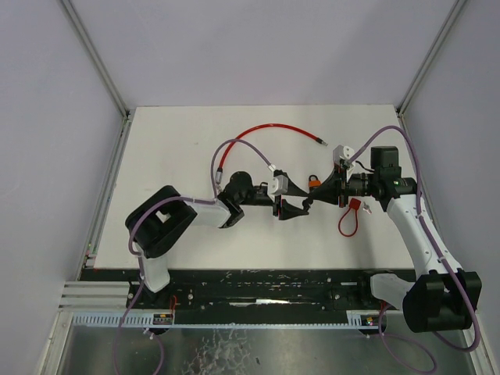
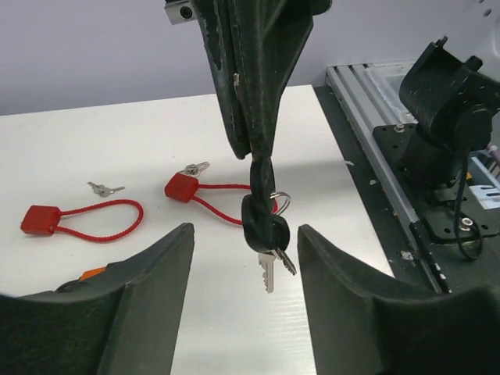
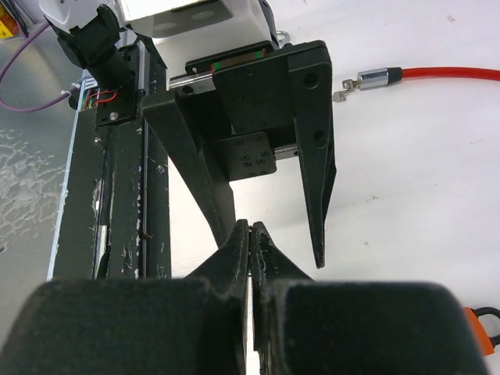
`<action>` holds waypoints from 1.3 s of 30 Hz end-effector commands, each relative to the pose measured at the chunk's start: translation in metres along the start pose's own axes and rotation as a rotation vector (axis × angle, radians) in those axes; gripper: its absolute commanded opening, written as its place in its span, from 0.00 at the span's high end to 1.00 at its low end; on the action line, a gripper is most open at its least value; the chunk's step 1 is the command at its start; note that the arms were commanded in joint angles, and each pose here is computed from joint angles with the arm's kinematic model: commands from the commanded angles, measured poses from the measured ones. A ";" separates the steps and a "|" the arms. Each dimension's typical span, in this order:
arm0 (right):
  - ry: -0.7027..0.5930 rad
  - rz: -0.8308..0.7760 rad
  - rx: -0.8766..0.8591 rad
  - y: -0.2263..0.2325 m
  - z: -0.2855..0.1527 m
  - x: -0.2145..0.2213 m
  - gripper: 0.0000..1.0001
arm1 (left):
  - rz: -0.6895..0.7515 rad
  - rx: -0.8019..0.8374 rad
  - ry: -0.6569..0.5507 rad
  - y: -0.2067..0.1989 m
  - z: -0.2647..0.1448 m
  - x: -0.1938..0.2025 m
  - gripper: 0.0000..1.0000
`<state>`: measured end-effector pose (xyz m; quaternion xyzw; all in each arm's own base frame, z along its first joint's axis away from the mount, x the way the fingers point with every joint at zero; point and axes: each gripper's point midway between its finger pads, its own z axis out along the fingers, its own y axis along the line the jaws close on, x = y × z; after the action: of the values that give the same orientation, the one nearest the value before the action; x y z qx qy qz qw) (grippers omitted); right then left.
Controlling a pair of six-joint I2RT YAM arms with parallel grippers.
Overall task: Lock with the key
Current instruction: Adjust the key.
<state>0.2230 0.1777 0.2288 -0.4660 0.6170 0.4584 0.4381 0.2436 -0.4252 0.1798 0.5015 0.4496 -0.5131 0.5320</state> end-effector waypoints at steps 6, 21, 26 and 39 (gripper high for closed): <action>-0.020 -0.002 -0.011 0.005 -0.001 -0.007 1.00 | 0.063 0.053 -0.106 -0.015 -0.010 -0.019 0.62; -0.023 0.008 -0.019 0.005 -0.001 -0.005 1.00 | 0.080 -0.203 -0.070 0.032 -0.022 -0.019 0.99; -0.017 0.013 -0.010 0.002 -0.001 -0.004 1.00 | 0.083 -0.394 -0.003 0.055 -0.040 -0.010 0.66; -0.003 0.019 0.005 -0.002 -0.001 0.001 1.00 | -0.082 0.030 -0.238 -0.016 -0.036 -0.064 0.49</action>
<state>0.2240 0.1771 0.2260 -0.4605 0.6230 0.4600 0.4339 0.2519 -0.3736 0.2110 0.4135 0.4554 -0.5186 0.5939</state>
